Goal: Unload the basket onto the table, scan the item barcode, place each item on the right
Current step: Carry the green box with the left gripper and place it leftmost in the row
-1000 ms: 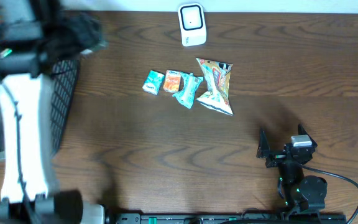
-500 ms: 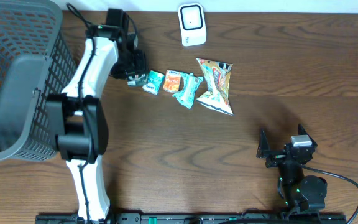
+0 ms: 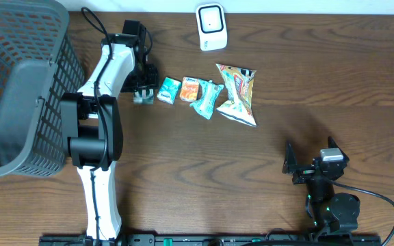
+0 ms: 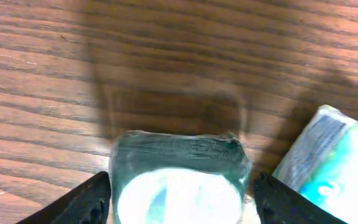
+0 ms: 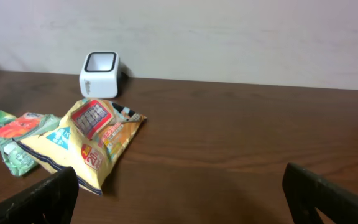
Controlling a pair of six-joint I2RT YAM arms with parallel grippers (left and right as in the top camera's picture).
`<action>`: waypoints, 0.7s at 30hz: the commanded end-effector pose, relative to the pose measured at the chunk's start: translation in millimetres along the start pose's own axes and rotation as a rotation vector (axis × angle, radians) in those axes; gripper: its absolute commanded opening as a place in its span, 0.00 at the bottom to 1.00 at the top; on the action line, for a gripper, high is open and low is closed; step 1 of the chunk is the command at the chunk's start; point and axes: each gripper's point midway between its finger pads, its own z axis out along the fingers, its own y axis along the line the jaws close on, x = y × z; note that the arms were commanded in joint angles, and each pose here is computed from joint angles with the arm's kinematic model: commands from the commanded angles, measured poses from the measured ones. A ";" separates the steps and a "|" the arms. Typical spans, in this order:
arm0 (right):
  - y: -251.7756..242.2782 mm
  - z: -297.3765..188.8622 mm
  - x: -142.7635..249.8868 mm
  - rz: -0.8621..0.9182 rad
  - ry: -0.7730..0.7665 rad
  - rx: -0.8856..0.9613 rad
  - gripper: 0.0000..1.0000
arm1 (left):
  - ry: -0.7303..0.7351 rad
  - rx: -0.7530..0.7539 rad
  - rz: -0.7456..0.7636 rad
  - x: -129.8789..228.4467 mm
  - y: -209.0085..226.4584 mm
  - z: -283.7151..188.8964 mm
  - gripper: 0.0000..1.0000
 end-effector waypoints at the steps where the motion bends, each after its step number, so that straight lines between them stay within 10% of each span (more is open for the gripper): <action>1: 0.6 -0.2 0.4 -0.007 0.000 -0.001 0.99 | 0.001 0.017 0.009 -0.7 -3.0 -1.3 0.73; 9: 0.6 -0.2 0.4 -0.007 0.000 -0.001 0.99 | -0.183 0.018 -0.031 -23.3 16.9 -83.8 0.76; 13: 0.6 -0.2 0.5 -0.007 0.000 -0.001 0.99 | -0.270 -0.053 -0.088 -23.5 54.0 -133.0 0.53; 21: 0.6 -0.2 0.6 -0.007 0.000 -0.001 0.99 | -0.346 -0.076 -0.171 -19.4 104.6 -176.0 0.42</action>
